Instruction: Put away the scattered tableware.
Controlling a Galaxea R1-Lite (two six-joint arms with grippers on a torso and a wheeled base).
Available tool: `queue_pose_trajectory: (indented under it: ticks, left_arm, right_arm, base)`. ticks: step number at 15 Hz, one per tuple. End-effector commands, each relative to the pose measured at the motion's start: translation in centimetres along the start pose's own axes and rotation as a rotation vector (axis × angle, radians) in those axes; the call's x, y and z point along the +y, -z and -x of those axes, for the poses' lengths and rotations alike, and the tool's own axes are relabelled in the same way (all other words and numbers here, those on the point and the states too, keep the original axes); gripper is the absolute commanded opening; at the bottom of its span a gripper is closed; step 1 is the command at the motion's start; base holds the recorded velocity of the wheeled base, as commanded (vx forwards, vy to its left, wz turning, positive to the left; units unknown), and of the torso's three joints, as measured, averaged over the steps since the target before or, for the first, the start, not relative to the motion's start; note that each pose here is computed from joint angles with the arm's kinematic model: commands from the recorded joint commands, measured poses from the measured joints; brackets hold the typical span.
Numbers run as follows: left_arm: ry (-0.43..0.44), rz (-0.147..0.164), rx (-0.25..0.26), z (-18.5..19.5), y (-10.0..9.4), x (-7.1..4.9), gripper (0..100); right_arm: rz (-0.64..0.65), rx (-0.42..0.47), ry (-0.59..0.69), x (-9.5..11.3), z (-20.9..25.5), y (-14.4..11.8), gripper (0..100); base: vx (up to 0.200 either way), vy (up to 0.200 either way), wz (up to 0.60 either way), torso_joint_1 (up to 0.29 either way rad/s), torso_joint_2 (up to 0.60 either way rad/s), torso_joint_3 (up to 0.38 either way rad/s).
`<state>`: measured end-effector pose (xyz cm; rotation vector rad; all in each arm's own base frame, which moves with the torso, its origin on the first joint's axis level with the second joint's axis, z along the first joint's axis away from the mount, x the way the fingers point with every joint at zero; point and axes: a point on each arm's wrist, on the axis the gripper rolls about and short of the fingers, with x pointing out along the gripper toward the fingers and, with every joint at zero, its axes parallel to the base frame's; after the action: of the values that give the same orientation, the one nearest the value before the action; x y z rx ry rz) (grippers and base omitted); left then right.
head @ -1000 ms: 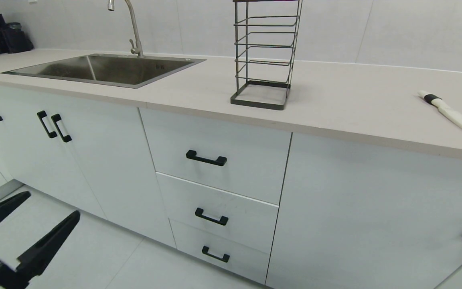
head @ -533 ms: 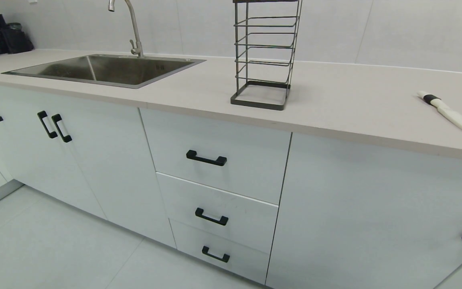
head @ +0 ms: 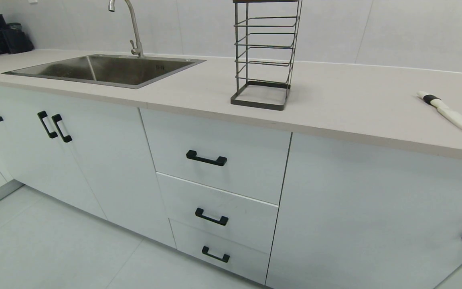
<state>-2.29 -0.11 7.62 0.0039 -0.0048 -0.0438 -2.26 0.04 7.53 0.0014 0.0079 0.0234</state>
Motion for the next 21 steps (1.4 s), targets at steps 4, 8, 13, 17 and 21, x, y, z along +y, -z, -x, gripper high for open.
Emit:
queue_pose_trajectory:
  ticks: [4,8,13,17,21]
  left_arm:
    - [0.002,-0.001,0.000,0.00,0.02,-0.01,100]
    - [0.002,-0.001,0.000,0.00,0.02,-0.01,100]
    - [0.004,-0.001,-0.001,0.00,0.01,0.00,100]
    - [0.005,0.001,-0.001,0.00,0.01,-0.01,100]
    - [0.005,0.001,0.000,0.00,0.02,-0.01,100]
  right_arm:
    - [-0.002,0.003,-0.006,0.01,-0.02,0.04,100]
    - [-0.005,0.003,-0.006,0.01,-0.02,0.04,100]
    - [-0.005,0.003,-0.006,0.01,-0.02,0.04,100]
    - [-0.005,0.003,-0.006,0.01,-0.02,0.04,100]
    - [-0.006,0.003,-0.006,0.01,-0.02,0.04,100]
  base:
    - [0.000,0.000,-0.60,0.005,0.00,0.001]
    - [0.000,0.000,-0.45,0.002,0.00,0.001]
    - [0.000,-0.040,0.00,0.000,0.00,0.000]
    - [0.000,-0.100,-0.15,0.001,0.00,0.001]
    - [0.000,0.000,-0.30,0.000,0.00,0.000]
